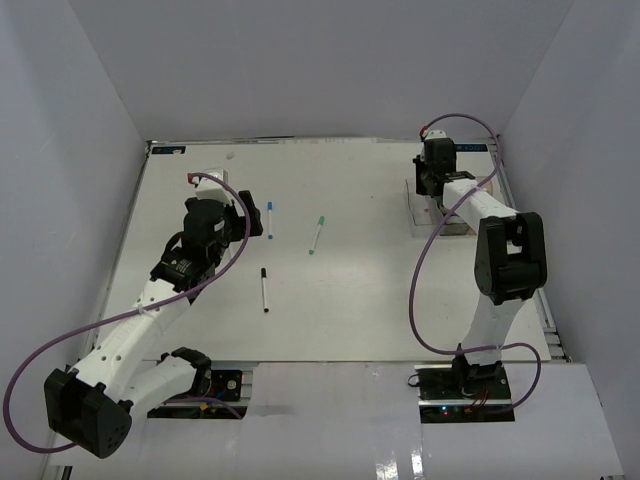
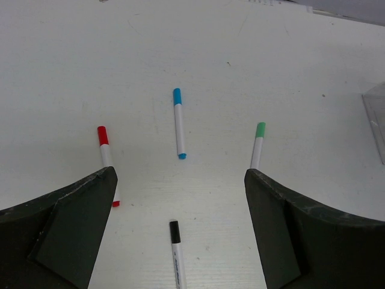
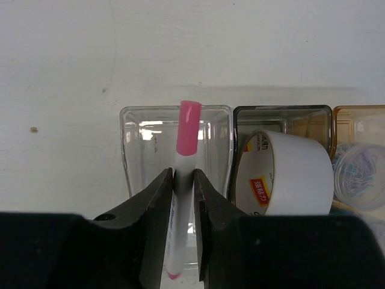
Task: Sort the stationery into containers
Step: Place the pen in the storage box.
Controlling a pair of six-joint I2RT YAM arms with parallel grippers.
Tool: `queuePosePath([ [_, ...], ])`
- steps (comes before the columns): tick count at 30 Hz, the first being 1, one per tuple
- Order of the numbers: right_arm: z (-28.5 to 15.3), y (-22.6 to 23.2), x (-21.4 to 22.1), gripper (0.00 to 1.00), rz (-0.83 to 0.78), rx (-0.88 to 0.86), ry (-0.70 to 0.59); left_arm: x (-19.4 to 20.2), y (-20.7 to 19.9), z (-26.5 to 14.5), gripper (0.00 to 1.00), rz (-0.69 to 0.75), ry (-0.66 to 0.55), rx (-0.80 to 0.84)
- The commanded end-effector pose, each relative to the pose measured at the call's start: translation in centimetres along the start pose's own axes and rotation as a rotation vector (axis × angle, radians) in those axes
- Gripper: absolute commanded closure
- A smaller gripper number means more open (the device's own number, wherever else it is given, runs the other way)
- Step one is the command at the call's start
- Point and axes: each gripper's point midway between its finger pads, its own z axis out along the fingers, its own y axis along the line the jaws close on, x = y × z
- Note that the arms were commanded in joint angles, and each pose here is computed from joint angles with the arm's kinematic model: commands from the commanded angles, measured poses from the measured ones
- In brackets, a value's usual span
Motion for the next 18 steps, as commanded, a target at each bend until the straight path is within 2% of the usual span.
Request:
queuePosePath([
  [1,0.2,0.7,-0.6,0.72,0.000,-0.036,-0.026,-0.1,-0.3,-0.1,0.02,-0.011,-0.001,0.022],
  [2,0.1,0.8,-0.6,0.70,0.024,-0.036,-0.025,-0.1,-0.4,-0.1,0.02,-0.013,-0.001,0.024],
  [4,-0.3,0.7,-1.0,0.59,0.035,-0.035,-0.034,-0.1,-0.4,-0.1,0.02,-0.013,-0.002,0.026],
  [8,-1.9,0.6,-2.1,0.53,0.080,-0.028,-0.045,-0.3,-0.4,-0.3,0.02,-0.014,-0.003,0.030],
  [11,-3.8,1.5,-3.0,0.43,0.118,-0.053,-0.060,-0.5,-0.5,-0.5,0.02,-0.019,-0.012,0.036],
  [13,-4.9,3.7,-3.1,0.34,0.124,-0.083,-0.065,-0.6,-0.6,-0.6,0.02,-0.021,-0.014,0.038],
  [18,-7.0,9.3,-2.2,0.27,0.139,-0.095,-0.055,-0.8,-0.5,-0.8,0.02,-0.024,-0.021,0.041],
])
